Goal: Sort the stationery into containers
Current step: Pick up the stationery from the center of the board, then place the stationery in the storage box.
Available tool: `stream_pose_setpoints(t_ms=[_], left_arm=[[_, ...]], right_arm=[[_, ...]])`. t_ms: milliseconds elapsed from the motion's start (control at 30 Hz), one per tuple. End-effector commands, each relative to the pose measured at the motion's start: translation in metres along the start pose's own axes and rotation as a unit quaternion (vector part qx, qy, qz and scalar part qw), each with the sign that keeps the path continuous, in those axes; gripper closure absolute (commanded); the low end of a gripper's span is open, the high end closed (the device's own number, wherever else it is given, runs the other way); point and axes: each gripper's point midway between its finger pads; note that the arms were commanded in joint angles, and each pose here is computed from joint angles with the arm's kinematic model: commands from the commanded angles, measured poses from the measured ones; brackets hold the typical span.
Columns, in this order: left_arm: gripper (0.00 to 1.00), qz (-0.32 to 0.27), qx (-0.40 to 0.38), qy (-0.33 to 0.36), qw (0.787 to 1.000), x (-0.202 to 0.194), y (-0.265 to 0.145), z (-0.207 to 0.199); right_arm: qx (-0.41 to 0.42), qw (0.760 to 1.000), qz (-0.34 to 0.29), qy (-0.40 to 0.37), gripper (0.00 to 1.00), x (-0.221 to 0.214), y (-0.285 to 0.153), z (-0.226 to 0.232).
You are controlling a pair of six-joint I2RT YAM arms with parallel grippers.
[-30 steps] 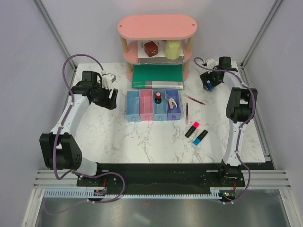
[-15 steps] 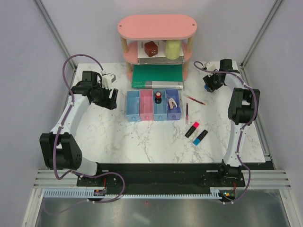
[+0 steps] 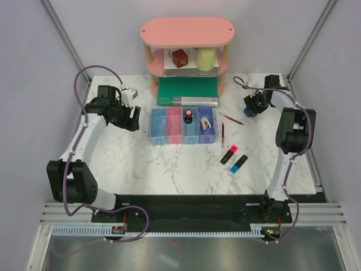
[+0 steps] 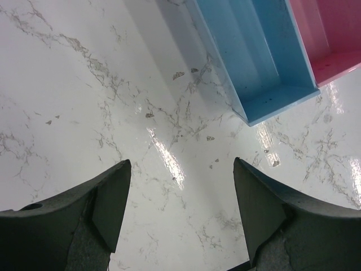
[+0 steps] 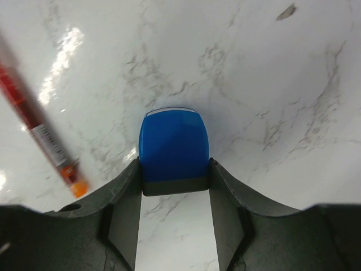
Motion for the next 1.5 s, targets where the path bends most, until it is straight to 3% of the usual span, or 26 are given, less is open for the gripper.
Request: stream_pose_setpoints(t_ms=[0,133,333,800,1067,1467], left_arm=[[0.20,-0.018,-0.016,-0.013,1.000,0.003,-0.009,-0.009],[0.20,-0.021,-0.022,-0.013,0.999,0.002,-0.010,-0.012],[0.20,-0.026,-0.031,-0.010,0.999,0.001,-0.013,-0.017],[0.20,-0.029,-0.032,0.005,0.999,-0.007,-0.021,-0.021],[0.20,-0.027,-0.036,0.009,0.999,-0.009,-0.022,-0.022],[0.20,-0.025,-0.037,0.014,0.999,-0.012,-0.022,-0.023]], right_arm=[[0.024,0.998,-0.064,-0.004,0.69,0.038,-0.062,0.026],[0.044,0.993,-0.101,-0.037,0.69,0.064,-0.101,0.066],[0.091,0.984,-0.127,-0.089,0.68,0.098,-0.121,0.145],[0.175,0.965,-0.111,-0.159,0.68,0.135,-0.087,0.270],[0.187,0.960,-0.090,-0.185,0.67,0.137,-0.058,0.307],[0.181,0.963,-0.071,-0.188,0.66,0.141,-0.019,0.312]])
Point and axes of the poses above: each gripper's point midway between its finger pads, its own y axis out along the fingers, its own z axis along the line the jaws close on, x = y × z, and after that the axes turned 3 degrees about -y, right-handed
